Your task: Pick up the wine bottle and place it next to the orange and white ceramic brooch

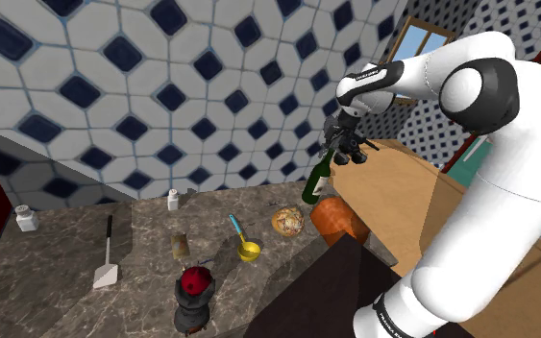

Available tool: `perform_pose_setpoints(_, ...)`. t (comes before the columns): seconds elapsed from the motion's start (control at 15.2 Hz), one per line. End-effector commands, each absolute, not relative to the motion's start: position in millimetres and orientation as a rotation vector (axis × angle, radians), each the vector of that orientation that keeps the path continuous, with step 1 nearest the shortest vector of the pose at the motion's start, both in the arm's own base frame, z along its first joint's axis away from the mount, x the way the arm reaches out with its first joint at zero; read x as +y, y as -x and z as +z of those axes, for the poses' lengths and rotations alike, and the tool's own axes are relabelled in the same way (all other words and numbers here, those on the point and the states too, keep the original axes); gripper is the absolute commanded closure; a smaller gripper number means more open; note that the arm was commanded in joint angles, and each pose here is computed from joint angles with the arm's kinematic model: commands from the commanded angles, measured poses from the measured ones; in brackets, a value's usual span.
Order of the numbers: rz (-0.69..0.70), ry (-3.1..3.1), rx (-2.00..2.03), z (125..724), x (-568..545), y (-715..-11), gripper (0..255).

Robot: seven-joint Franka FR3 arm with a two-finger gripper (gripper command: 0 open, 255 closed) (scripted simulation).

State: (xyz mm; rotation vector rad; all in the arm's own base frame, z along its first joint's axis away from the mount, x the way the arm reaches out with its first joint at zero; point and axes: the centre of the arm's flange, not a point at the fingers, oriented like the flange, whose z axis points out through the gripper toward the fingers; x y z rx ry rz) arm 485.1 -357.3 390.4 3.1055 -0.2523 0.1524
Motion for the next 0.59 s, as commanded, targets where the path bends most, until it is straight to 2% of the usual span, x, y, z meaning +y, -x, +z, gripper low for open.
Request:
perform_pose_setpoints(0.0,0.151,-3.109,-0.271,373.9,-379.8,-492.0,0)
perform_pose_setpoints(0.53,0.149,-3.117,-0.328,323.8,-441.9,-512.3,0)
